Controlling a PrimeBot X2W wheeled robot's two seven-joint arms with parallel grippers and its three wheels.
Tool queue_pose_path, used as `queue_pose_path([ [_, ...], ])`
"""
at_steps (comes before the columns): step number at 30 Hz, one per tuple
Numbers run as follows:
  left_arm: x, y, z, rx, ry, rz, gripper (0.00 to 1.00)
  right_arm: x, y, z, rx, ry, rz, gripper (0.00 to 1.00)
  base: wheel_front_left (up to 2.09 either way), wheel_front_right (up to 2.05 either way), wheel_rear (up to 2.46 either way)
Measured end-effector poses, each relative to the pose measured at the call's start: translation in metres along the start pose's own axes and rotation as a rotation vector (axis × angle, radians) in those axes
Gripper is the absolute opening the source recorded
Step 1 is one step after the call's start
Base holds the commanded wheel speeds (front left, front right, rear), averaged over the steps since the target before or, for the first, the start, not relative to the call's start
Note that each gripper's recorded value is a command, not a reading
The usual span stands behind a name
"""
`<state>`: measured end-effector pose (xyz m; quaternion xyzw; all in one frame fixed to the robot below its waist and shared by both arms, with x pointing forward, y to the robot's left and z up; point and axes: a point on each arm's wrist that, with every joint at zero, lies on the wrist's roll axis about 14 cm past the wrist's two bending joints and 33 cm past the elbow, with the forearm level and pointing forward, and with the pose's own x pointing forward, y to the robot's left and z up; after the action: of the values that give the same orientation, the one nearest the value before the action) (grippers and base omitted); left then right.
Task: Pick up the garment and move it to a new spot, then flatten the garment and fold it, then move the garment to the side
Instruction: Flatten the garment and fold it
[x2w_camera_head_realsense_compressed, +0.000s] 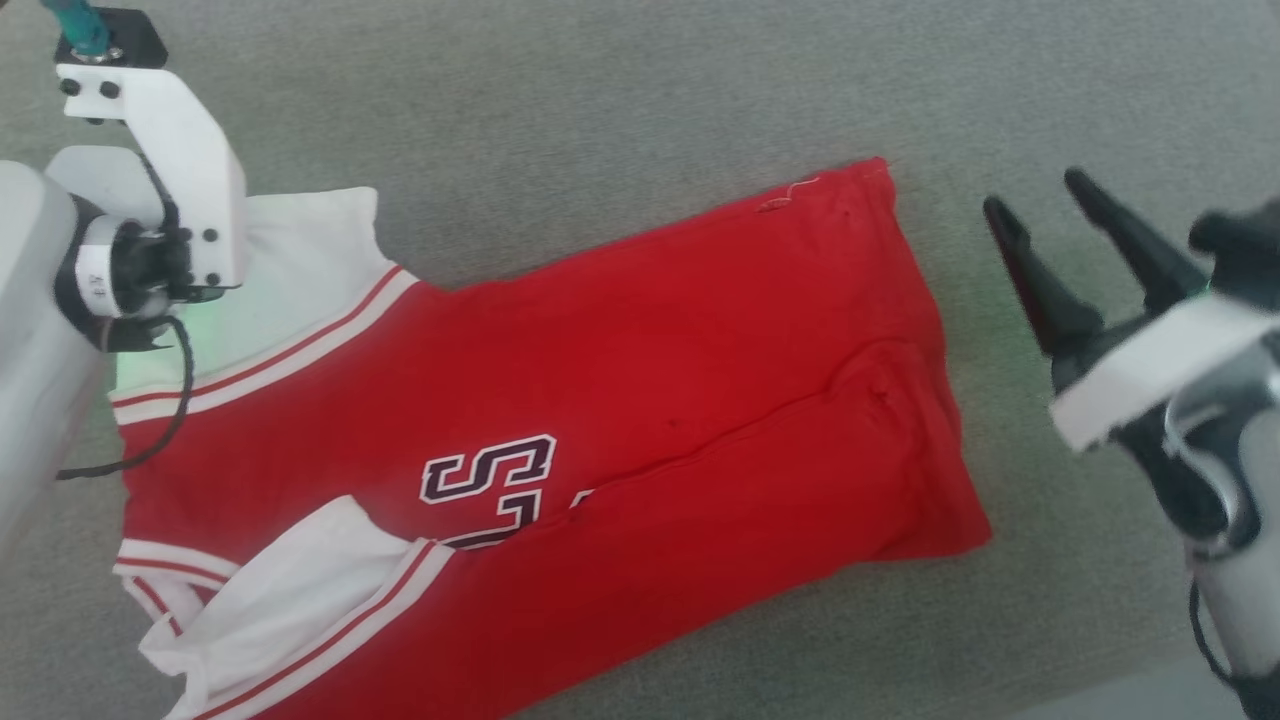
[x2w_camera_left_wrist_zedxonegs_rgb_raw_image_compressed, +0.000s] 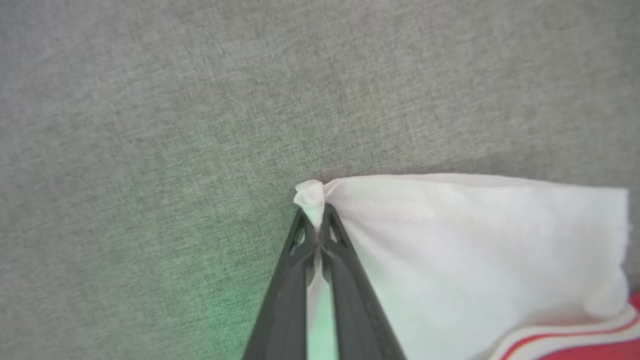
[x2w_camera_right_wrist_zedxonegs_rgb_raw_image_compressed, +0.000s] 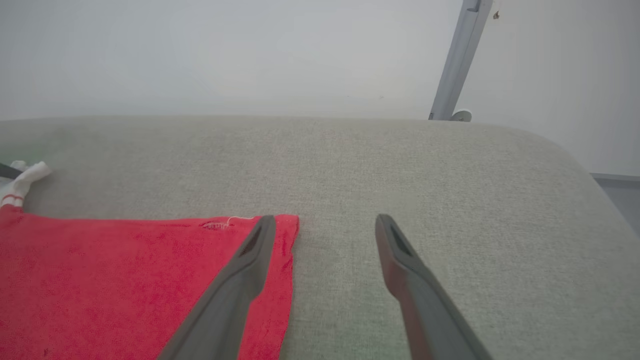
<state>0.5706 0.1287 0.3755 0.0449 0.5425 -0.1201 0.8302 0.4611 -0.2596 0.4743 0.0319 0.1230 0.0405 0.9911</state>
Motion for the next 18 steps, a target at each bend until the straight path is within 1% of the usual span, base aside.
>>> queue_pose_path([
  [2, -0.001, -0.003, 0.000, -0.001, -0.008, -0.007, 0.00, 0.012, 0.008, 0.003, 0.029, 0.025, 0.030, 1.00, 0.00, 0.00, 0.00],
  [5, -0.005, -0.003, 0.001, 0.010, -0.023, -0.004, 0.00, 0.030, 0.023, -0.003, 0.006, 0.118, 0.085, 1.00, 0.00, 0.00, 0.00],
  [8, -0.007, -0.006, 0.000, 0.019, -0.034, -0.008, 0.00, 0.044, 0.029, -0.019, -0.016, 0.252, 0.115, 1.00, 0.00, 0.00, 0.00],
  [9, -0.008, -0.007, 0.000, 0.020, -0.038, -0.010, 0.00, 0.047, 0.030, -0.027, -0.039, 0.303, 0.120, 1.00, 0.00, 0.00, 0.00],
  [11, -0.009, -0.008, -0.001, 0.024, -0.043, -0.012, 0.00, 0.053, 0.035, -0.039, -0.030, 0.391, 0.133, 1.00, 0.00, 0.00, 0.00],
  [13, -0.011, -0.007, -0.001, 0.026, -0.049, -0.011, 0.00, 0.057, 0.039, -0.051, -0.056, 0.470, 0.147, 1.00, 0.00, 0.00, 0.00],
  [18, -0.012, -0.008, -0.002, 0.024, -0.061, -0.015, 0.00, 0.061, 0.052, -0.074, -0.050, 0.631, 0.183, 1.00, 0.00, 0.00, 0.00],
])
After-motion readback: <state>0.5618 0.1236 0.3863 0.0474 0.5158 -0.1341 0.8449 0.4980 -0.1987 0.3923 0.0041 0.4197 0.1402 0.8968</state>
